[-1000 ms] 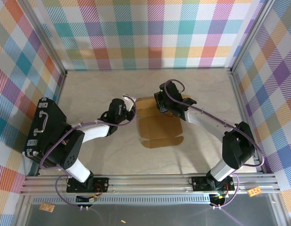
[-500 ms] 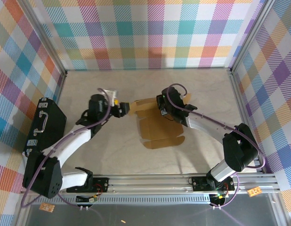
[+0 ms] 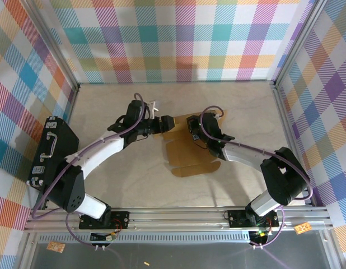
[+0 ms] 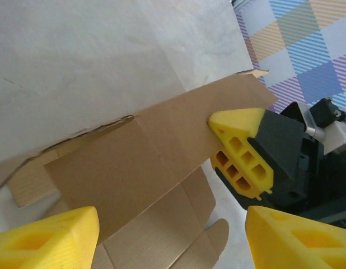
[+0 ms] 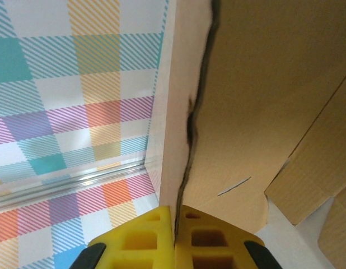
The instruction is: Fold the paper box
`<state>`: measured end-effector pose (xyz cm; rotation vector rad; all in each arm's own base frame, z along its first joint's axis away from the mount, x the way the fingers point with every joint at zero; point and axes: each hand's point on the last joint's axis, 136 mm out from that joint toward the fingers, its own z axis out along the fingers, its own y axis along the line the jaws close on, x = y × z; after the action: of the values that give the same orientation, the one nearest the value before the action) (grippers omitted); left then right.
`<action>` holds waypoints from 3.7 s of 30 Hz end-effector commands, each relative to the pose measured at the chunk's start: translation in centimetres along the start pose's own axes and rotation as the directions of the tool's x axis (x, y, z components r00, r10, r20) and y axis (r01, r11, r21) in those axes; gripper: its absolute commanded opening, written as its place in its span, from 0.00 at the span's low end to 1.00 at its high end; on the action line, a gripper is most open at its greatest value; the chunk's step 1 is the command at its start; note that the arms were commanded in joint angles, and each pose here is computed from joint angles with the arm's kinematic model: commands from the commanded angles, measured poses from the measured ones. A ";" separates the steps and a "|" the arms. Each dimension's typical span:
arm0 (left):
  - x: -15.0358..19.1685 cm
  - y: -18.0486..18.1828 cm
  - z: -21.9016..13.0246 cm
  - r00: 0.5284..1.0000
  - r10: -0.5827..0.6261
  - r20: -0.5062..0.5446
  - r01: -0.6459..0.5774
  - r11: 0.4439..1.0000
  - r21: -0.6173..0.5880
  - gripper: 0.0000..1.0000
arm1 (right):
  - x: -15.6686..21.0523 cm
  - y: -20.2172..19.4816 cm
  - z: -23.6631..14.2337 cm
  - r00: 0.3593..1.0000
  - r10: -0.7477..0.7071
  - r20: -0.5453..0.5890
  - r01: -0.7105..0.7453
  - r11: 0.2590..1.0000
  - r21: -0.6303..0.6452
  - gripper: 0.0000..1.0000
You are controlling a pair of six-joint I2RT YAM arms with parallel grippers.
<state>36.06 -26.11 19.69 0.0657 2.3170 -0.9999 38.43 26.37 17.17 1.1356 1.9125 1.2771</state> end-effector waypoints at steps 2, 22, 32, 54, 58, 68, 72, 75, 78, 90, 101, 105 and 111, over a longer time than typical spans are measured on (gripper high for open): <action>-0.2 1.9 1.7 0.995 -0.099 -0.003 0.098 0.990 -0.103 0.71 | 0.3 -3.6 0.0 0.996 -0.084 -0.031 0.086 0.993 0.081 0.04; 1.8 3.5 4.9 0.988 -0.146 0.055 0.146 0.989 0.003 0.70 | 0.1 -4.3 -0.4 0.990 -0.140 -0.022 0.141 0.988 0.055 0.02; 5.6 9.8 1.3 0.948 -0.223 0.226 0.260 0.954 -0.147 0.55 | -0.3 -5.0 0.0 0.990 -0.142 -0.001 0.142 0.986 0.091 0.00; 3.0 3.9 -8.6 0.966 0.150 0.209 -0.098 0.966 -0.241 0.59 | -2.2 1.6 -12.6 0.963 0.142 0.229 -0.213 0.922 0.323 0.10; 5.4 4.0 -6.6 0.971 0.202 0.127 -0.173 0.962 -0.210 0.56 | -2.4 0.6 -10.2 0.964 0.121 0.237 -0.190 0.937 0.293 0.00; 11.9 3.3 -2.2 0.958 0.275 0.082 -0.264 0.957 -0.122 0.58 | -1.6 -0.7 -5.1 0.987 -0.004 0.162 -0.012 0.995 0.099 0.00; 13.1 3.7 0.6 0.963 0.262 0.064 -0.254 0.960 -0.115 0.56 | -1.4 -1.1 -4.5 0.988 -0.051 0.147 0.041 0.997 0.070 0.00; 13.5 3.2 1.7 0.978 0.202 0.053 -0.197 0.976 -0.095 0.61 | -0.6 1.3 -4.4 0.985 -0.126 0.115 0.137 0.986 -0.096 0.00; 12.7 2.7 0.6 0.980 0.111 0.166 -0.104 0.993 -0.053 0.61 | -0.4 2.4 -4.4 0.986 -0.126 0.112 0.142 0.979 -0.148 0.00; 12.3 5.4 0.2 0.964 -0.016 0.266 0.052 0.991 -0.127 0.60 | -0.3 0.6 -3.2 0.993 -0.051 0.103 0.072 0.976 -0.204 0.00; 9.0 7.5 5.9 0.914 -0.098 0.394 0.136 0.988 -0.068 0.63 | -1.1 -1.4 -3.3 0.990 -0.059 0.130 0.075 0.990 -0.120 0.00; 8.7 8.1 8.3 0.888 -0.229 0.400 0.232 0.972 0.041 0.63 | -1.2 -2.6 -3.1 0.989 -0.063 0.131 0.073 0.995 -0.072 0.00; 8.6 8.3 11.0 0.867 -0.336 0.369 0.306 0.942 0.139 0.58 | -1.2 -2.4 -3.1 0.988 -0.081 0.132 0.087 0.996 -0.036 0.00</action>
<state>37.57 -28.60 6.04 -0.4146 1.8873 -1.0634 36.01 23.82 17.15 1.0678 1.7466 1.2380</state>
